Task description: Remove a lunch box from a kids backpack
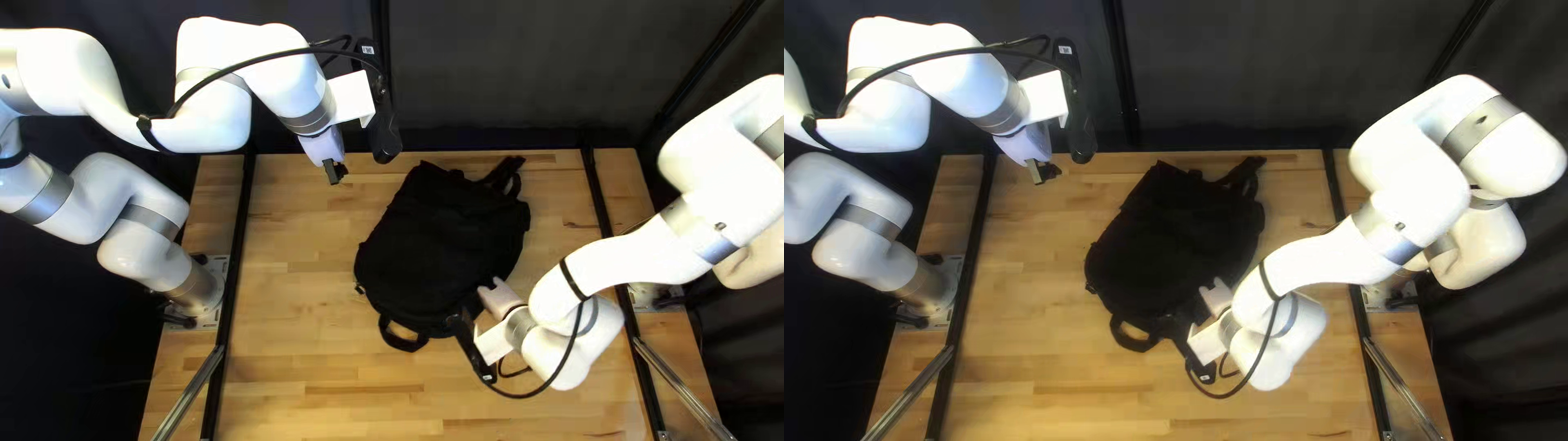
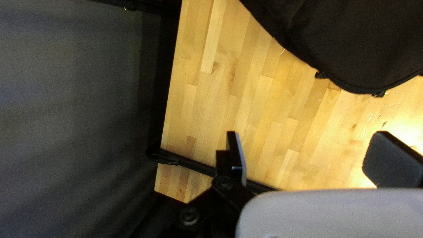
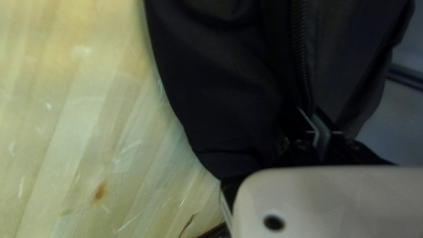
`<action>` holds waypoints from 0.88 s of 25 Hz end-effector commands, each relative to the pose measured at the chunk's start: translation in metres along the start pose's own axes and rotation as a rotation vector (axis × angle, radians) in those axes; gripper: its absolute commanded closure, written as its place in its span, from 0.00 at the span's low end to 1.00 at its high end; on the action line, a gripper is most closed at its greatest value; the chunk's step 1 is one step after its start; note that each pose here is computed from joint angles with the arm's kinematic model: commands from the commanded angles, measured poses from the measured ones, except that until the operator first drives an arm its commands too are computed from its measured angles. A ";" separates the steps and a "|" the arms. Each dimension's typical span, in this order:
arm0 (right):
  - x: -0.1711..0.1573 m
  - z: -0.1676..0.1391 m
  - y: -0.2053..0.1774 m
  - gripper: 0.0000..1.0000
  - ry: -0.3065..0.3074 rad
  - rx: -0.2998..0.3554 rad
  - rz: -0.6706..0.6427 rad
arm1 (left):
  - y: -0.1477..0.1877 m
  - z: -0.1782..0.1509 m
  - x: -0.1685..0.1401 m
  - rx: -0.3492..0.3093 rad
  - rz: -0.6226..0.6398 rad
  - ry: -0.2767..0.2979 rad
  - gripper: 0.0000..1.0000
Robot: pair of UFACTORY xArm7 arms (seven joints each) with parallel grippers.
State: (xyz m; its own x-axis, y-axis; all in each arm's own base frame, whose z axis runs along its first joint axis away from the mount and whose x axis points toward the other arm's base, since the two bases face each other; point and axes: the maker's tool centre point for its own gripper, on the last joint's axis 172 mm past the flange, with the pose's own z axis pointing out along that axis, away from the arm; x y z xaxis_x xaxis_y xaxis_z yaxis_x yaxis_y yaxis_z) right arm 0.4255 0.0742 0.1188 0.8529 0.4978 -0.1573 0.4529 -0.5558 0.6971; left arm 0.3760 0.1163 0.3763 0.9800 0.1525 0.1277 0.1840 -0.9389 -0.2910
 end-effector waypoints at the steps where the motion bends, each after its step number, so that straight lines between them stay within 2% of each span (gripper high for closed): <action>1: 0.007 -0.024 -0.004 0.00 -0.009 0.013 -0.020 | 0.000 0.000 0.000 0.000 0.000 0.000 0.00; 4: 0.027 -0.055 0.007 0.00 -0.027 0.009 -0.057 | 0.000 0.000 0.000 0.000 0.000 0.000 0.00; 7: 0.065 -0.064 0.019 0.00 -0.033 0.014 -0.116 | 0.000 0.000 0.000 0.000 0.000 0.000 0.00; 14: 0.166 -0.025 0.025 0.00 -0.014 0.085 -0.317 | 0.000 0.000 0.000 0.000 0.000 0.000 0.00; 22: 0.241 0.024 0.028 0.00 0.023 0.160 -0.465 | 0.000 0.000 0.000 0.000 0.000 0.000 0.00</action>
State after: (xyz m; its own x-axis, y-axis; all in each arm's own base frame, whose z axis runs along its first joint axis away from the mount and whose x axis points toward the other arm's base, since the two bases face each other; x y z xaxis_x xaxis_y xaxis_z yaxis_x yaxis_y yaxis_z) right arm 0.6230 0.1678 0.1010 0.5955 0.7058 -0.3837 0.7809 -0.3965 0.4826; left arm 0.3760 0.1163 0.3763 0.9800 0.1525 0.1277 0.1840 -0.9388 -0.2910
